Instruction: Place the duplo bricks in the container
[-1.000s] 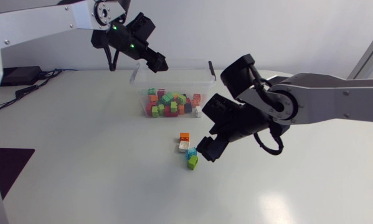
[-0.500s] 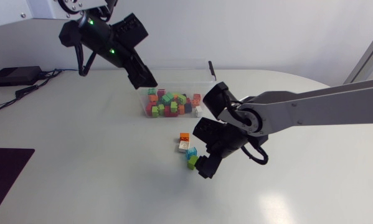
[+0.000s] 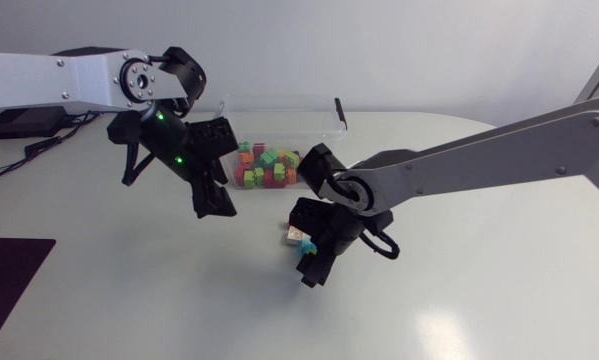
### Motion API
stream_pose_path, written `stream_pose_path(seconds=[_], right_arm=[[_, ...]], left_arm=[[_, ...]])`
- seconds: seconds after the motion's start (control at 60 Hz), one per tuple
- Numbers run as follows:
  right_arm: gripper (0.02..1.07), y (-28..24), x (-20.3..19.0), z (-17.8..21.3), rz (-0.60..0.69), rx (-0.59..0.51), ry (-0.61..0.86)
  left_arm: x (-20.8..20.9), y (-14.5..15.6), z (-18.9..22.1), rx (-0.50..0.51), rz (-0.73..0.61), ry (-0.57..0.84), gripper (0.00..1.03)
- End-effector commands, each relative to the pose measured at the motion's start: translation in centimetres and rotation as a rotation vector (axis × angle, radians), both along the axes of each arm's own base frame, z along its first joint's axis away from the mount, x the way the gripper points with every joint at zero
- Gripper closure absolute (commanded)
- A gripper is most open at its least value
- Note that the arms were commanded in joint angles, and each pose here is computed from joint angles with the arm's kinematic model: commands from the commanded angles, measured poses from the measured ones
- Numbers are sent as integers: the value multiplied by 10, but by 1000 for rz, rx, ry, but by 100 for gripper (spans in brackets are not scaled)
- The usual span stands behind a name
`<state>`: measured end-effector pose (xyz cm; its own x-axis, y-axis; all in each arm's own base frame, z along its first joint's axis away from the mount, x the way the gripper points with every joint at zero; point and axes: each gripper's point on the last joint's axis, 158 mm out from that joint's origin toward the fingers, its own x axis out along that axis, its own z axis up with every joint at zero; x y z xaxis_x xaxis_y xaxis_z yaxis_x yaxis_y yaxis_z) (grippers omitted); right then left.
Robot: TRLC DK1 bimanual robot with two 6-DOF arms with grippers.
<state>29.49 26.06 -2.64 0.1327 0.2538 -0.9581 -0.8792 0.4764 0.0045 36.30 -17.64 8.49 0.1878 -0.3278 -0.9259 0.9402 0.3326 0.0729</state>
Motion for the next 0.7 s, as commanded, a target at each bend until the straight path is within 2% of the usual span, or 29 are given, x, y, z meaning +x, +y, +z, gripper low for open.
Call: stream_pose_path(seconds=[0.0, 0.033, 0.233, 0.35, 0.45, 0.683], right_arm=[[32, 2, 0, -8, 25, -28, 13], [32, 3, 1, -8, 26, -30, 12], [51, 7, 5, -11, 29, -36, 19], [65, 6, 5, -14, 29, -42, 22], [81, 5, 3, -16, 27, -46, 28], [82, -16, -1, 2, -5, -34, 13]], left_arm=[[-12, 0, -6, 19, -62, 4, 5], [-14, -1, -8, 22, -72, 6, 5], [-24, -11, -24, 36, -136, 23, 5], [-29, -21, -36, 47, -165, 39, 5], [-32, -30, -42, 51, -187, 41, 5], [-39, -53, -63, 60, -250, 55, 5]])
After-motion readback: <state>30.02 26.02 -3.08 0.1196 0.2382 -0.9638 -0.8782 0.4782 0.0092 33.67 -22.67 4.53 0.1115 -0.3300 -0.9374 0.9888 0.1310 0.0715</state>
